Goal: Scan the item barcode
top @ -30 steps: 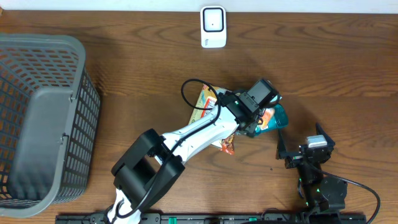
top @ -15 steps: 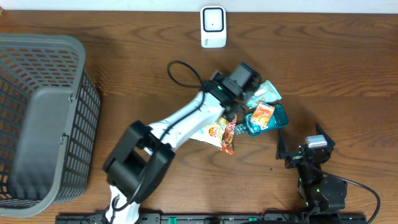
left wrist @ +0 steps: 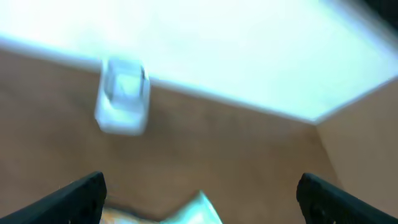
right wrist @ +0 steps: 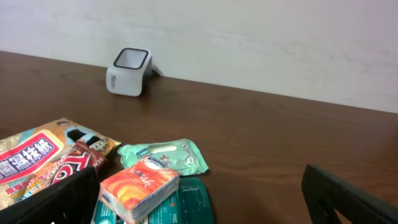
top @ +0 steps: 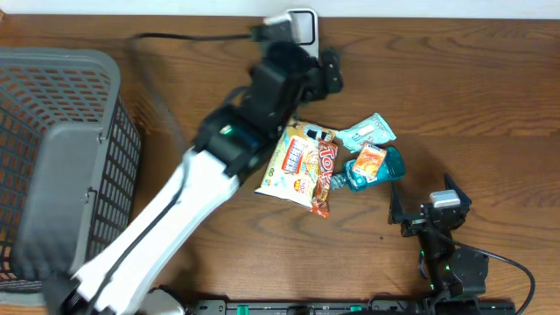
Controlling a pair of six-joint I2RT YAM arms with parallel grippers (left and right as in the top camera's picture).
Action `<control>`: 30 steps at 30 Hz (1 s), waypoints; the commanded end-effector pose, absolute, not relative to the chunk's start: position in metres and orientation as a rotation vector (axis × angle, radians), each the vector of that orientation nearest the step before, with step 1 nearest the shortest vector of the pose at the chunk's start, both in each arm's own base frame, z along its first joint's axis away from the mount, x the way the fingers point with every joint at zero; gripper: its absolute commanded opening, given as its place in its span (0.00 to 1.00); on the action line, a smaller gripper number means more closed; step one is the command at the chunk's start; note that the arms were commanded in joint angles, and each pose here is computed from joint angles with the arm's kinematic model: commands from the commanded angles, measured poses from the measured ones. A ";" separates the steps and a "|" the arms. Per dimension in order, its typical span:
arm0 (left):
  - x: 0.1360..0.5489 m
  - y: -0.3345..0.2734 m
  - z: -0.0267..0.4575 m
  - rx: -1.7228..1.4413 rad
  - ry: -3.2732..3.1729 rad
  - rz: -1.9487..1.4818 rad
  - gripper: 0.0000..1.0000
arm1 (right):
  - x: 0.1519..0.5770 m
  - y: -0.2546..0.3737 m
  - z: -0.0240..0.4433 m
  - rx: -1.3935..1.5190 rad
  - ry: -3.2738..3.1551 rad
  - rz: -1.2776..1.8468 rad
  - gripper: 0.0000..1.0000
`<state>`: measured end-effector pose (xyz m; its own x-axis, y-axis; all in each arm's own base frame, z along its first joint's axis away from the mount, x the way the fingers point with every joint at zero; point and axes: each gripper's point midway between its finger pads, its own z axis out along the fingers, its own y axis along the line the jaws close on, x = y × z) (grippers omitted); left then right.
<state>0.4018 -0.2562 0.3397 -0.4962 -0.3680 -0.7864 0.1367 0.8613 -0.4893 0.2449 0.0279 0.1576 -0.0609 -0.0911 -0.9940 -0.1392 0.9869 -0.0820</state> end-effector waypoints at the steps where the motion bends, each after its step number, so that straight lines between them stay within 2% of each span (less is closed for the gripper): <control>1: 0.397 -0.192 0.414 -0.146 1.762 -0.265 0.98 | 0.245 0.029 0.155 -0.171 1.643 0.050 0.99; 6: 0.382 -0.161 0.469 -0.119 1.592 -0.117 0.98 | 0.245 0.029 0.155 -0.171 1.643 0.050 0.99; 11: 0.378 -0.149 0.490 -0.022 1.525 0.058 0.98 | 0.245 0.029 0.155 -0.171 1.643 0.050 0.99; 15: 0.381 -0.151 0.480 0.124 1.557 0.205 0.98 | 0.245 0.029 0.155 -0.171 1.643 0.050 0.99; 22: 0.384 -0.154 0.430 0.360 1.707 0.396 0.98 | 0.245 0.029 0.155 -0.171 1.643 0.050 0.99; 30: 0.385 -0.155 0.416 0.367 1.738 0.384 0.98 | 0.245 0.029 0.155 -0.171 1.643 0.050 0.99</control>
<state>0.3852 -0.1590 0.4171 -0.1887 0.4339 -0.8810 0.0426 0.8999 0.4341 0.2449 0.0279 0.1575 -0.0614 -0.0912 -0.9939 -0.1388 0.9869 -0.0820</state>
